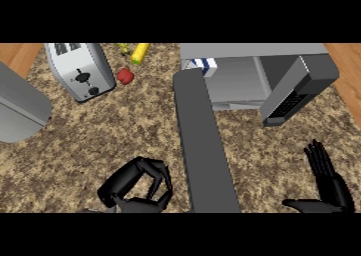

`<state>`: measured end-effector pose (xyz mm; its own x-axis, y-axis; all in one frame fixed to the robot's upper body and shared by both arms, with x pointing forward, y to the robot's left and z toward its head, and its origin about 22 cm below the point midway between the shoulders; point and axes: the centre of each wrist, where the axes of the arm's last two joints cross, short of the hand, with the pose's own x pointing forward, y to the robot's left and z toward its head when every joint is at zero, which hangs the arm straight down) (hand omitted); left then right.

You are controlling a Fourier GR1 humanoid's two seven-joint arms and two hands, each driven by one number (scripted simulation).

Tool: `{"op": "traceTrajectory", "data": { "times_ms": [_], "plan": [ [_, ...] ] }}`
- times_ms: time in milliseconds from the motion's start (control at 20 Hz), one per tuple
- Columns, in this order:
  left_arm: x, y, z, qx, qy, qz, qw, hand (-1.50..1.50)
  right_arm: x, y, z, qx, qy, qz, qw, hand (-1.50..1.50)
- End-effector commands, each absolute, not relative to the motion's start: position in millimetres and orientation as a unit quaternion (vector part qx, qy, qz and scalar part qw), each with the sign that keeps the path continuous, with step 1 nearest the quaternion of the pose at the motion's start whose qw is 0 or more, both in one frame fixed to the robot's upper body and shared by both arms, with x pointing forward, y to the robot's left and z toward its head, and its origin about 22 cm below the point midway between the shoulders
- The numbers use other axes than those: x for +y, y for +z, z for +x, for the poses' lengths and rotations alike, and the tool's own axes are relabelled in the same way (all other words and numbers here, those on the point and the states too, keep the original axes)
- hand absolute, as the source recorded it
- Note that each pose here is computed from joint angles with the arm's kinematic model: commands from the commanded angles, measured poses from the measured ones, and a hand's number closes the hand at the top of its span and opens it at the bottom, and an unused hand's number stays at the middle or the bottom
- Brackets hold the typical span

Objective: Pick up the milk, place it into the microwave and close the microwave

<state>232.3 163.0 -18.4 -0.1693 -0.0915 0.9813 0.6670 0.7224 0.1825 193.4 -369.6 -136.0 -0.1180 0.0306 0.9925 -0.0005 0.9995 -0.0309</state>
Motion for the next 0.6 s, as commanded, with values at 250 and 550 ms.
{"op": "traceTrajectory", "data": {
  "times_ms": [250,550],
  "plan": [
    [101,-42,238,-0.699,-0.339,-0.214,0.592,1.50,-387,-100,157,-0.798,-0.001,0.057,0.600,-1.50],
    [70,-52,226,-0.668,-0.366,-0.240,0.602,1.50,-403,-67,137,-0.806,0.024,0.123,0.578,-1.50]
  ]
}}
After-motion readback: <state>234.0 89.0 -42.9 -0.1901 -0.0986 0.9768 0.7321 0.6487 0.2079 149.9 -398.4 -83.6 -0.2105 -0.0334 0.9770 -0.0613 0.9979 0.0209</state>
